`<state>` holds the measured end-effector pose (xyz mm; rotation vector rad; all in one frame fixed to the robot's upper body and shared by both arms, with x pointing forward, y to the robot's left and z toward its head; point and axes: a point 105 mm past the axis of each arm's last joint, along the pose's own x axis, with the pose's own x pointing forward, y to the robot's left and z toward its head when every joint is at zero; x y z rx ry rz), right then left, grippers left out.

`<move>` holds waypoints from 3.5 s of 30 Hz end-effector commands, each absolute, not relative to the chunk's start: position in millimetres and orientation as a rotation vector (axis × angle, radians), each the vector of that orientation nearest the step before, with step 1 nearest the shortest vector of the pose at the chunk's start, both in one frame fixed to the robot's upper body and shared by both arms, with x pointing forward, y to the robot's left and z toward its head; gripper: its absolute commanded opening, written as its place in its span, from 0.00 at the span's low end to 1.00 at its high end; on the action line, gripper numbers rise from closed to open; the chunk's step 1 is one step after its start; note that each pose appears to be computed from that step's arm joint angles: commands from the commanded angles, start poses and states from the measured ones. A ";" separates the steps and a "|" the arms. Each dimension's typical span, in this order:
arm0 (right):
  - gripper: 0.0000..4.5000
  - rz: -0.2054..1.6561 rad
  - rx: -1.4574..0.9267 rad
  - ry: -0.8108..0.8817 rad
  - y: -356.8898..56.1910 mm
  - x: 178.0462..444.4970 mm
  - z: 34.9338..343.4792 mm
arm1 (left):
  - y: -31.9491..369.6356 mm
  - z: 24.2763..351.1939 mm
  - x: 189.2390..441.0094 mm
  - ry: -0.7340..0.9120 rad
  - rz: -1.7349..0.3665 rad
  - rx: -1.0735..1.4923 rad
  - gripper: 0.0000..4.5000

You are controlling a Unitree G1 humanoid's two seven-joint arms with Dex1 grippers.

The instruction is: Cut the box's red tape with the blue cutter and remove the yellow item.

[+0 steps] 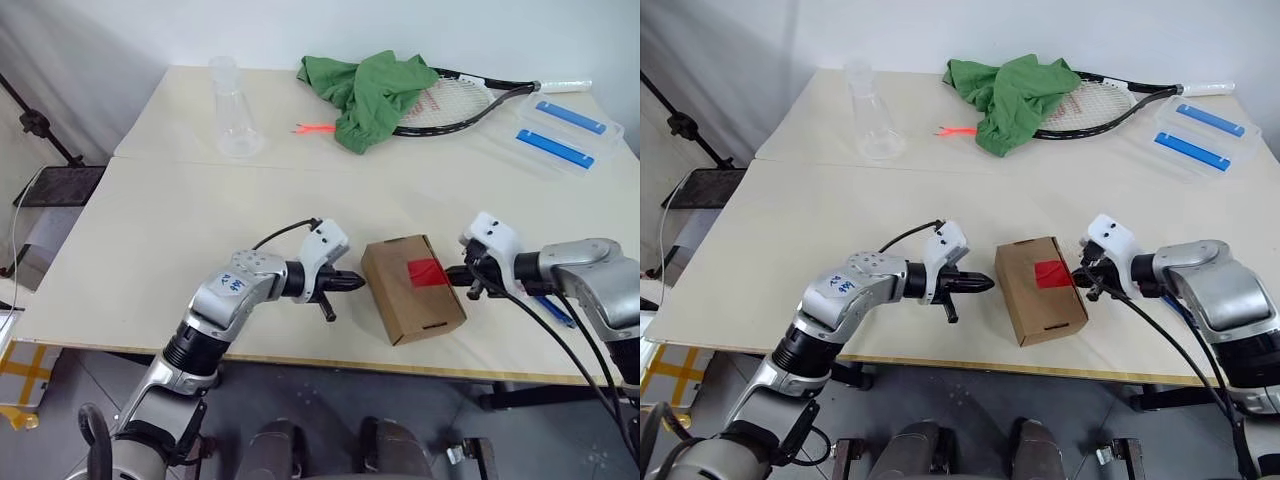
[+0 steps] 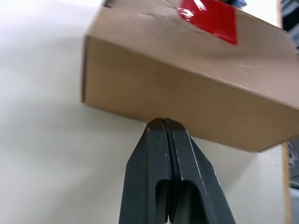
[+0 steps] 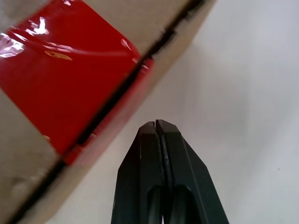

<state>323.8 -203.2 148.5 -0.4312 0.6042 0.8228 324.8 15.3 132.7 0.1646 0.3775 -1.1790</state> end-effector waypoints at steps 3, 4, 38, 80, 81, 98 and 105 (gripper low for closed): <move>0.01 0.896 -0.441 0.541 -168.4 319.8 161.7 | 16.1 148.0 338.2 0.305 -1.138 0.167 0.00; 0.01 0.902 -0.435 0.540 -161.3 319.3 161.4 | 19.4 149.1 338.7 0.306 -1.134 0.165 0.00; 0.01 0.803 -0.458 0.407 -139.0 343.2 181.3 | 82.4 163.6 344.7 0.357 -1.024 0.311 0.00; 0.98 0.581 -0.249 0.516 -168.1 365.5 146.9 | 41.4 166.2 333.7 0.293 -1.223 0.388 0.00; 0.98 0.582 -0.261 0.522 -169.6 365.3 144.8 | 42.0 165.9 333.7 0.295 -1.219 0.387 0.00; 0.98 0.633 -0.249 0.506 -163.4 367.5 155.2 | 49.2 149.4 345.4 0.328 -1.141 0.405 0.00; 0.98 0.648 -0.151 0.496 -151.9 359.7 169.1 | 49.9 149.3 352.8 0.314 -1.133 0.418 0.00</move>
